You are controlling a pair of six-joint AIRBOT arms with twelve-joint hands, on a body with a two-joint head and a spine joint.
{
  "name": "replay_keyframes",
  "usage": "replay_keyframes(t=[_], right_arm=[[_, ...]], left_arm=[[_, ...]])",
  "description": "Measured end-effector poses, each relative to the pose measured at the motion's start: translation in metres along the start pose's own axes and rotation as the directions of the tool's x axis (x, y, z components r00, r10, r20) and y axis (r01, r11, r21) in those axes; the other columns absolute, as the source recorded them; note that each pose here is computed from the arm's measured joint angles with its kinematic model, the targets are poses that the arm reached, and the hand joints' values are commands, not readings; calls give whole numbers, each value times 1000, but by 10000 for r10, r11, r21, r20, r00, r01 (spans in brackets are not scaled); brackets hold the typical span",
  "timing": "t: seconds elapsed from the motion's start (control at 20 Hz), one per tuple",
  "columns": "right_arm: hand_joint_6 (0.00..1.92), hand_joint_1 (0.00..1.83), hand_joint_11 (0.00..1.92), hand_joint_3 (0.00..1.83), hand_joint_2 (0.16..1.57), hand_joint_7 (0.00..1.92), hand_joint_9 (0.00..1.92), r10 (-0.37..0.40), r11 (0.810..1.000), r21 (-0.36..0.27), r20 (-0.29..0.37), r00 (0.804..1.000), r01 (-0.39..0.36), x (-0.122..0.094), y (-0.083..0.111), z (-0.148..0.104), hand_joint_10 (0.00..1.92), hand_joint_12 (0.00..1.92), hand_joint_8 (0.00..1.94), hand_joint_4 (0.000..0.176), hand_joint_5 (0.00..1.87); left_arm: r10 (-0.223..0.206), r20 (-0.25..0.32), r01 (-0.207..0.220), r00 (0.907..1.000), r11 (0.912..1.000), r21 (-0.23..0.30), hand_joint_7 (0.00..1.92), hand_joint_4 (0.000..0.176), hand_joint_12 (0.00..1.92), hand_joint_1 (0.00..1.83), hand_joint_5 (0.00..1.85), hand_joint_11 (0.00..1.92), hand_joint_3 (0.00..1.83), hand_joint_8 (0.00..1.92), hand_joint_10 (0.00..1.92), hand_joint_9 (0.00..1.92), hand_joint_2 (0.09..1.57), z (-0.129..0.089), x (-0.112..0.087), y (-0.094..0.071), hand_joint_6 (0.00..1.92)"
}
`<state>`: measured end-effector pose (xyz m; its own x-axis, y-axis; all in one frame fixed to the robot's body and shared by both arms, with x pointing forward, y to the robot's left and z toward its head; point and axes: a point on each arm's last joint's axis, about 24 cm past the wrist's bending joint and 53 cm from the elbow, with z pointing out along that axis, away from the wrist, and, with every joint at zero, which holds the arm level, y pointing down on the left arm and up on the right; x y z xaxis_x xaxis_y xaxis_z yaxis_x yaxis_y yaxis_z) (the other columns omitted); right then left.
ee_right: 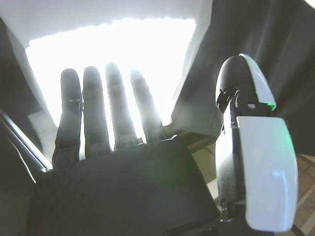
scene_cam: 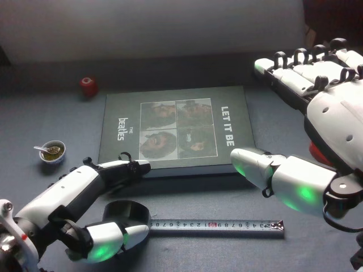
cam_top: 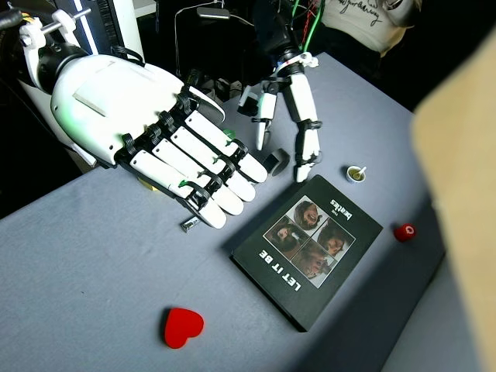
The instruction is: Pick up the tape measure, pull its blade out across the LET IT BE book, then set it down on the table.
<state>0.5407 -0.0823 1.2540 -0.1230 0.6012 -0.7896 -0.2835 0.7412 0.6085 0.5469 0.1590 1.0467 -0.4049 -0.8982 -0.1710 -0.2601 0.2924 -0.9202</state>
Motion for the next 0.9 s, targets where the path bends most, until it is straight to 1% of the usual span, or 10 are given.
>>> replay_keyframes(t=[0.15, 0.25, 0.3, 0.45, 0.55, 0.6, 0.7, 0.8, 0.9], right_arm=[[1, 181, 0, 2, 1129, 217, 203, 26, 10000, -12, -5, 10000, -26, 0, 1, 0, 0, 683, 0, 14, 179], [0, 182, 0, 2, 1128, 217, 203, 49, 10000, -10, 0, 10000, -49, 0, 1, -1, 0, 685, 0, 14, 171], [0, 183, 0, 2, 1128, 217, 202, 99, 9999, -40, -6, 10000, -99, 0, 3, -1, 0, 684, 0, 15, 167], [2, 183, 0, 2, 1128, 214, 200, 88, 9999, -99, 15, 10000, -87, -1, 4, -1, 0, 683, 0, 14, 167], [4, 183, 0, 1, 1128, 212, 198, 106, 9999, -82, 12, 9999, -106, 0, 4, -1, 0, 683, 0, 14, 172], [5, 182, 0, 1, 1128, 223, 205, 114, 9999, -89, 8, 9999, -114, 0, 4, -1, 2, 716, 3, 13, 178], [3, 182, 0, 1, 1130, 225, 209, 151, 9998, -112, 6, 9999, -151, 0, 5, -1, 3, 728, 2, 14, 175], [2, 182, 0, 1, 1130, 230, 219, 200, 9997, -112, 29, 9998, -200, -1, 6, -1, 7, 730, 4, 14, 176], [2, 193, 0, 0, 1125, 234, 227, 204, 9997, -133, 51, 9998, -204, -2, 6, -1, 7, 744, 3, 14, 177]], left_arm=[[167, -102, -168, 9998, 9998, -86, 439, 0, 653, 1235, 416, 169, 0, 0, 0, 402, 1085, -2, 3, 6, 3], [381, 36, -381, 9993, 9992, -115, 422, 0, 653, 1235, 417, 171, 1, 0, 1, 403, 1087, 0, -3, 9, 3], [422, 99, -421, 9991, 9991, -97, 417, 0, 652, 1233, 416, 172, 2, 0, 1, 403, 1090, 0, -4, 9, 2], [623, 118, -622, 9980, 9980, -122, 415, 0, 651, 1231, 416, 172, 2, 0, 0, 403, 1090, 0, -6, 14, 2], [704, 186, -699, 9973, 9972, -252, 414, 0, 651, 1232, 416, 172, 2, 0, 0, 403, 1090, -2, -9, 20, 2], [742, 206, -737, 9970, 9969, -262, 408, 0, 650, 1234, 417, 173, 1, 0, 0, 396, 1090, -3, -10, 21, 2], [954, 232, -947, 9952, 9951, -302, 394, 0, 647, 1242, 410, 168, 0, 0, 0, 381, 1079, -3, -12, 25, 0], [991, 240, -983, 9948, 9947, -310, 394, 0, 647, 1247, 409, 170, 0, 0, 1, 382, 1073, -3, -12, 25, 0], [1148, 228, -1142, 9931, 9931, -273, 392, 0, 646, 1240, 404, 171, 0, 0, 0, 382, 1082, -2, -12, 24, 0]])
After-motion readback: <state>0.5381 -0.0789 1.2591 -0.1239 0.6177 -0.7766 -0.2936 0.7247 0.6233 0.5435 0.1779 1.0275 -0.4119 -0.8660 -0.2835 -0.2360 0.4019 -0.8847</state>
